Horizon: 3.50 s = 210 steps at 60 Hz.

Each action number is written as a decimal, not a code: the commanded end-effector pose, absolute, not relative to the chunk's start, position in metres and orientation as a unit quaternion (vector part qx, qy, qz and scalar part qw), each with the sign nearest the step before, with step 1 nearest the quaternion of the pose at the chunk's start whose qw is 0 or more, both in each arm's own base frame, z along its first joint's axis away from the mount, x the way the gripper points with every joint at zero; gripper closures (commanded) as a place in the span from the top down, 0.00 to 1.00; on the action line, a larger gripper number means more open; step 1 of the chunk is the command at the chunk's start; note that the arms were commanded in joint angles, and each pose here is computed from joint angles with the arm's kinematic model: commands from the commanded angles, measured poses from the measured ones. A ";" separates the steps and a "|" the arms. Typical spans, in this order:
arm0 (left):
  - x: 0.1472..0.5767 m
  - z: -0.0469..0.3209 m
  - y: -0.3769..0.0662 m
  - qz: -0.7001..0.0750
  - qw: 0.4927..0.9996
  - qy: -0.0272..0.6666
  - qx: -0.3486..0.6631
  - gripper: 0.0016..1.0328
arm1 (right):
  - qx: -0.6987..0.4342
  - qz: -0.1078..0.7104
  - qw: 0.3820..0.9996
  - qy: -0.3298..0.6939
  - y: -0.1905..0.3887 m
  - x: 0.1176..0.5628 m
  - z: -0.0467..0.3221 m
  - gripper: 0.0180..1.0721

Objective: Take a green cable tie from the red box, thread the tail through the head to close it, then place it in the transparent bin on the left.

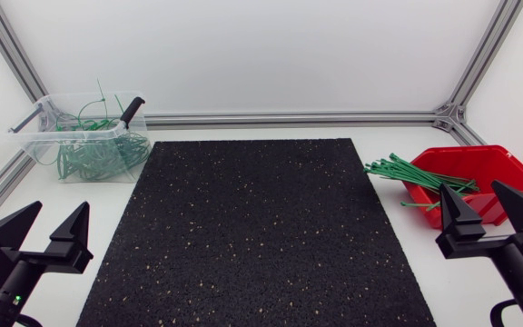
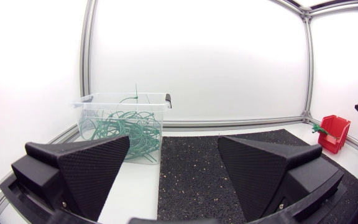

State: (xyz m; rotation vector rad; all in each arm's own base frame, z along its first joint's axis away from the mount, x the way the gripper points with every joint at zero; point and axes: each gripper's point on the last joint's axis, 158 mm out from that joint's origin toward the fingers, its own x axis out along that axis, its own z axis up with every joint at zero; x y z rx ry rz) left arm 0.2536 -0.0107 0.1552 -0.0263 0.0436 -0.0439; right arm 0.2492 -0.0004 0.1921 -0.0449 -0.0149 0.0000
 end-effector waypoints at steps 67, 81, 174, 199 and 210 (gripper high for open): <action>0.254 0.132 -0.013 -0.026 0.998 0.048 -0.022 0.96 | -0.272 0.198 0.842 0.422 -0.006 0.348 0.162 0.95; 0.254 0.132 -0.011 -0.024 0.998 0.048 -0.022 0.96 | -0.371 0.311 0.749 0.452 0.000 0.332 0.135 0.92; 0.254 0.132 -0.014 -0.028 0.998 0.048 -0.022 0.96 | -0.499 0.441 0.575 0.475 -0.003 0.323 0.051 0.09; 0.254 0.132 -0.014 -0.030 0.998 0.047 -0.024 0.96 | -0.480 0.466 0.628 0.397 0.051 0.313 0.144 0.06; 0.254 0.133 -0.016 -0.032 0.998 0.046 -0.025 0.96 | -0.458 0.489 0.645 0.367 0.086 0.293 0.180 0.06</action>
